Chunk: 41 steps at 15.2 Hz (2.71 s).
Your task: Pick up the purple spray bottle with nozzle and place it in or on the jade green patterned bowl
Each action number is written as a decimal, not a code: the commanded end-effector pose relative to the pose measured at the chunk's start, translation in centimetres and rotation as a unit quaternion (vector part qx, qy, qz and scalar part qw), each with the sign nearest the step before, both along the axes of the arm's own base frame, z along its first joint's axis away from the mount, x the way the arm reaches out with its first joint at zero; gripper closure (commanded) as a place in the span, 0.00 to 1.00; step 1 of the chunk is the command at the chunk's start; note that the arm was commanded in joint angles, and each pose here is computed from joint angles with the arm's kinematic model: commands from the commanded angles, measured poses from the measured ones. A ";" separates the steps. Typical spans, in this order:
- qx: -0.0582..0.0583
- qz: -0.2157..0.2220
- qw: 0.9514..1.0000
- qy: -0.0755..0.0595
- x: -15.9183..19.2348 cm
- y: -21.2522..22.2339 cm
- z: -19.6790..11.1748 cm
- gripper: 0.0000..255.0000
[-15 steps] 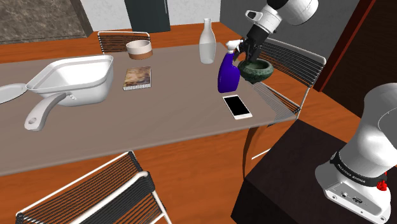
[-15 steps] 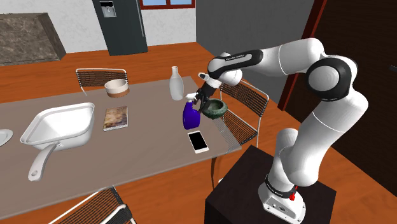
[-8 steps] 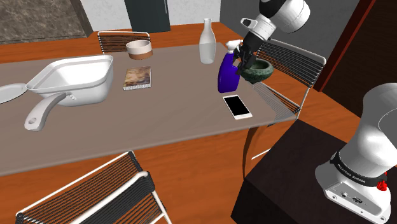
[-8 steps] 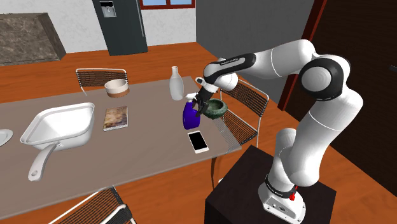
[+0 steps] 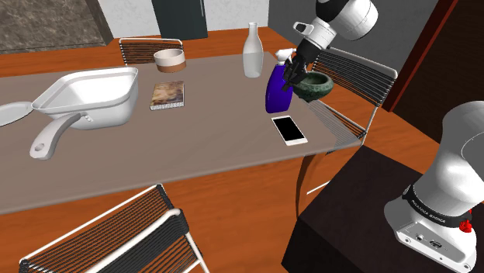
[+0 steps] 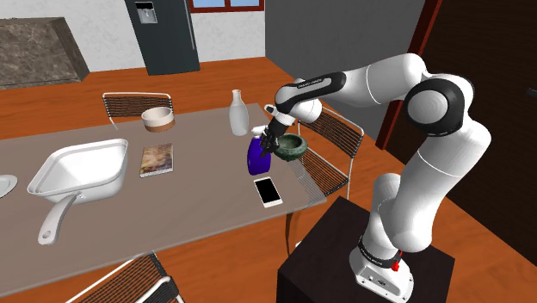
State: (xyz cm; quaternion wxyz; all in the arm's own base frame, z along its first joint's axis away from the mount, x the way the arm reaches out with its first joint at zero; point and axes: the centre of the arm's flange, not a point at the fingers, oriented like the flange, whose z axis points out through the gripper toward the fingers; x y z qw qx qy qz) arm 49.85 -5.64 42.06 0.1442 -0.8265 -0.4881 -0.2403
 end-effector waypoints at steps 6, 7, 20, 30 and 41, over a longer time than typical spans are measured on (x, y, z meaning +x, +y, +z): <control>0.000 0.000 1.000 0.000 0.0 0.0 0.0 1.00; 0.000 0.000 1.000 0.000 0.0 0.0 0.0 1.00; 0.000 0.000 1.000 0.000 0.0 0.0 6.3 1.00; 0.000 0.000 1.000 0.000 0.0 0.0 11.6 1.00; 0.000 0.000 1.000 0.000 0.0 0.0 17.1 1.00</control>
